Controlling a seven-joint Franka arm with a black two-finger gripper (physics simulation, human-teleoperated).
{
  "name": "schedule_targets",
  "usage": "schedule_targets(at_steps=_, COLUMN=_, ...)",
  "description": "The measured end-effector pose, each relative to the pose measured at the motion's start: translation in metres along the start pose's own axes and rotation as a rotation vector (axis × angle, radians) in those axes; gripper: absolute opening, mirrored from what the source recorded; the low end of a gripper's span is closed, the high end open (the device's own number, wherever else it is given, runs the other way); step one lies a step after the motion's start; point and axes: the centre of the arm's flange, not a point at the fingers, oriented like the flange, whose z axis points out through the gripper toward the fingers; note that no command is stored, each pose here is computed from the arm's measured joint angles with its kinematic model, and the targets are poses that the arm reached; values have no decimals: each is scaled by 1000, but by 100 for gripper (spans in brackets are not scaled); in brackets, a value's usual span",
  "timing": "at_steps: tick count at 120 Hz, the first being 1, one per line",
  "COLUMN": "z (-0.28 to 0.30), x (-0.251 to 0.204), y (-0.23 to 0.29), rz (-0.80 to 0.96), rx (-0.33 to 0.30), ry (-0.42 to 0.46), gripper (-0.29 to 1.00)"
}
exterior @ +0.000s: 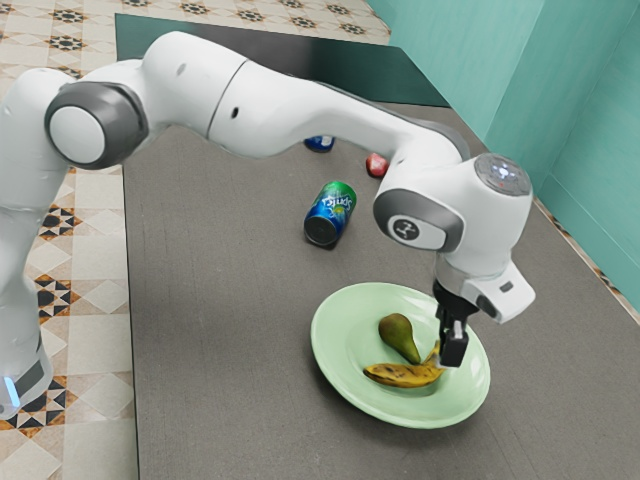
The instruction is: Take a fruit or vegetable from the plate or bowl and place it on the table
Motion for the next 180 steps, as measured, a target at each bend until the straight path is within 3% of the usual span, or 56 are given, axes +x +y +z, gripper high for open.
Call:
schedule_targets(at_steps=16, z=-5, x=0, y=-1, rz=-35, rx=-26, ry=5, gripper=70)
schedule_targets(at_steps=41, z=4, x=-1, y=-17, rz=-174, rx=-172, ry=-43, gripper=70)
schedule_targets(at_steps=77, z=22, x=-6, y=-10, rz=-251, rx=-258, ry=-107, gripper=70)
schedule_targets(at_steps=101, z=44, x=-9, y=-34, rz=-334, rx=-270, ry=-151, gripper=70)
schedule_targets(at_steps=180, z=73, x=-18, y=-18, rz=-373, rx=-277, ry=-221, gripper=70)
